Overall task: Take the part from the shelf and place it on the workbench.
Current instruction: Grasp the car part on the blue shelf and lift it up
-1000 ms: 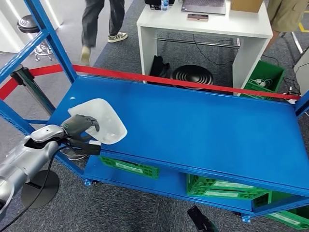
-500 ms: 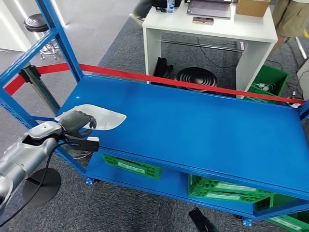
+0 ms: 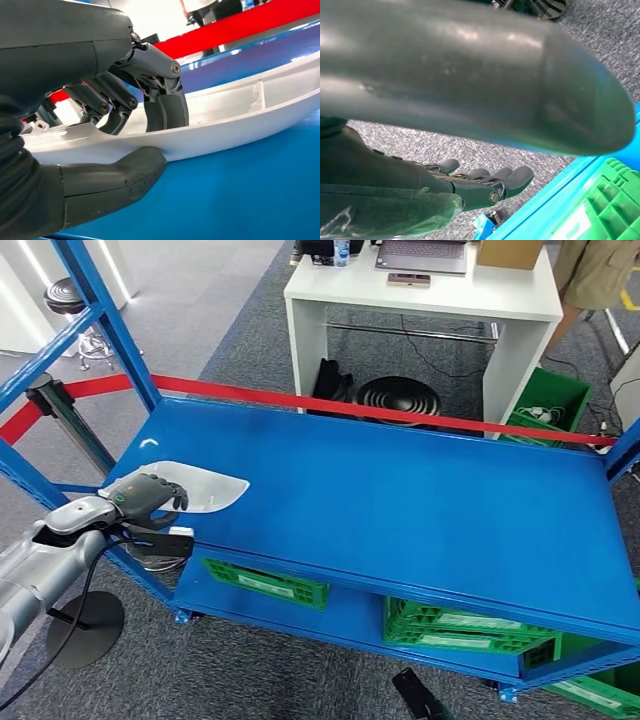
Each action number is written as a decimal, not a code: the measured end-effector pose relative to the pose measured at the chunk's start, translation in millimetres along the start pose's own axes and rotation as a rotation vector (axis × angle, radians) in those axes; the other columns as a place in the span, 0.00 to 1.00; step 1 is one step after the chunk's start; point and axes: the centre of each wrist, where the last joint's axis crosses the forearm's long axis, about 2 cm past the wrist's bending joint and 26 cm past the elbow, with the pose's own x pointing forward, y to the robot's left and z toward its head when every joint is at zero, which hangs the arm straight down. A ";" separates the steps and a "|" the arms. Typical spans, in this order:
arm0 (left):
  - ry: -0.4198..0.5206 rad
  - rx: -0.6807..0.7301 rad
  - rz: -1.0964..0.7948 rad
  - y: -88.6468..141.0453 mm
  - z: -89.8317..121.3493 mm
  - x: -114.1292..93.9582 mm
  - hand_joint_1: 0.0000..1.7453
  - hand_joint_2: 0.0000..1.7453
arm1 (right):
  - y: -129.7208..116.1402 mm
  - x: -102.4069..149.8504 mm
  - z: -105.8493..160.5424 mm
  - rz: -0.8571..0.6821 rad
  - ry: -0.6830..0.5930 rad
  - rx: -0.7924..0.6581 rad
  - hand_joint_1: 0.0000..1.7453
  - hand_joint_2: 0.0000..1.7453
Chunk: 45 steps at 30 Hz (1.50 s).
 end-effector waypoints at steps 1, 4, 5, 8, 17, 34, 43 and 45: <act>0.000 0.002 -0.001 1.2 -0.2 -0.3 1.00 1.00 | -0.2 0.3 -0.1 0.000 -0.001 0.000 0.00 0.00; 0.006 0.006 -0.006 2.9 -0.9 0.0 1.00 1.00 | -0.3 0.5 -0.2 0.000 -0.002 0.001 0.00 0.00; 0.010 0.008 -0.008 3.2 -1.2 0.3 1.00 1.00 | -0.4 0.6 -0.3 -0.001 -0.002 0.000 0.00 0.00; 0.019 0.010 -0.011 2.2 -2.2 2.6 1.00 1.00 | 0.1 0.2 0.0 -0.005 0.000 0.001 0.00 0.00; 0.041 0.018 0.009 0.3 1.9 -1.6 1.00 1.00 | 2.4 0.7 0.5 0.001 -0.002 0.006 0.00 0.00; -0.100 0.652 0.320 20.1 -18.3 80.3 1.00 1.00 | 6.7 -1.8 2.5 -0.028 -0.001 -0.017 0.00 0.00; -0.120 0.755 0.379 33.2 -19.3 96.7 1.00 1.00 | 9.0 -4.1 3.7 -0.034 0.003 -0.015 0.00 0.00; -0.121 0.765 0.381 34.8 -18.9 97.1 1.00 1.00 | 8.6 -3.4 3.4 -0.036 0.002 -0.016 0.00 0.00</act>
